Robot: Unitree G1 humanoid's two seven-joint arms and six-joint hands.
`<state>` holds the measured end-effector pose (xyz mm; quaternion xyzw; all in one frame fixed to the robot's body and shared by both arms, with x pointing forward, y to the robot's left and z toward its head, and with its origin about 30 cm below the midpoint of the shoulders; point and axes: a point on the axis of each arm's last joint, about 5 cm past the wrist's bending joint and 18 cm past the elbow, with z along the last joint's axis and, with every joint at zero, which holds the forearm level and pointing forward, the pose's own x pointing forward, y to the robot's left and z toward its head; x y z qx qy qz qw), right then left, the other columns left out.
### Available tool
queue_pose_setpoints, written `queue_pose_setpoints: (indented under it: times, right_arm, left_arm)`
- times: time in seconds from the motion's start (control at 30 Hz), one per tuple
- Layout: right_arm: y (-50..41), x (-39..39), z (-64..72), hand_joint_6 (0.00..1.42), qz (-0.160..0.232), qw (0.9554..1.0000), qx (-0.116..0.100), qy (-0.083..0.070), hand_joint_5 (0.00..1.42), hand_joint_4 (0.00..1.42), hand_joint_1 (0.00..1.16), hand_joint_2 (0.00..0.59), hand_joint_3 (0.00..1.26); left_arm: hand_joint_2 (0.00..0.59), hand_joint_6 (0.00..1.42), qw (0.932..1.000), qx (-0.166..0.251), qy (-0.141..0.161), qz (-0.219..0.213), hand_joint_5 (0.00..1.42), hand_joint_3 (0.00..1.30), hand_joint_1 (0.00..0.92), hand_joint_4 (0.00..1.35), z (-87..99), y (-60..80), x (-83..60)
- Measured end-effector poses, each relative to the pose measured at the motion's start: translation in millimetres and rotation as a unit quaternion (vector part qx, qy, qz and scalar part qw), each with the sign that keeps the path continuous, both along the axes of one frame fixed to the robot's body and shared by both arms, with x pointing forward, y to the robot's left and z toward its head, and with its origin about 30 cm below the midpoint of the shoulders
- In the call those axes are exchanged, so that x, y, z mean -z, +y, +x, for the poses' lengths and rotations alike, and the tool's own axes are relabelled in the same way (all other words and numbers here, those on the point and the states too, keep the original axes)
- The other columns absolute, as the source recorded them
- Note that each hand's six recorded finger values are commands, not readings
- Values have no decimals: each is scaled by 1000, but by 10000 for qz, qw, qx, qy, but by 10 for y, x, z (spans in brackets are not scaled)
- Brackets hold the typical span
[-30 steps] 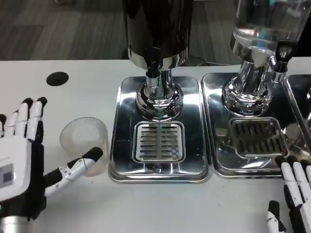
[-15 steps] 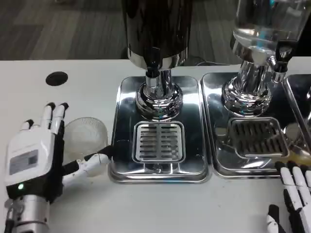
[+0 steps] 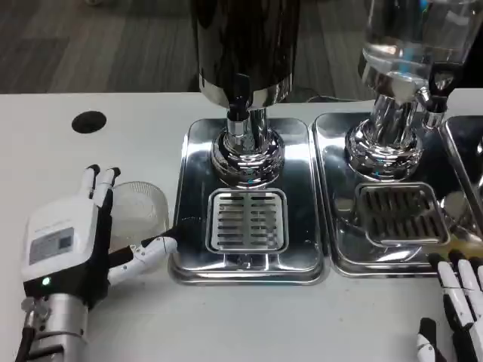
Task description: Grasp the cup under the faucet to collect the drink, then remove the cup.
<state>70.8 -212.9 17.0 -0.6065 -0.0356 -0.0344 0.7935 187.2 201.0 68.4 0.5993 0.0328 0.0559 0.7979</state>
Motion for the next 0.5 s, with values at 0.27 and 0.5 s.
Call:
queue_pose_setpoints:
  times: [0.27, 0.5]
  right_arm:
    - [-23, 6, -6, 28, 39, 10000, -15, 8, 0, 0, 155, 534, 66]
    - [-31, 22, -16, 42, 86, 9999, -47, 45, 0, 0, 158, 538, 79]
  left_arm:
    - [71, 917, 9999, -45, -48, -84, 719, 472, 169, 401, 47, -11, -29]
    - [82, 1171, 9999, -81, -79, -75, 875, 667, 215, 513, 56, -30, -31]
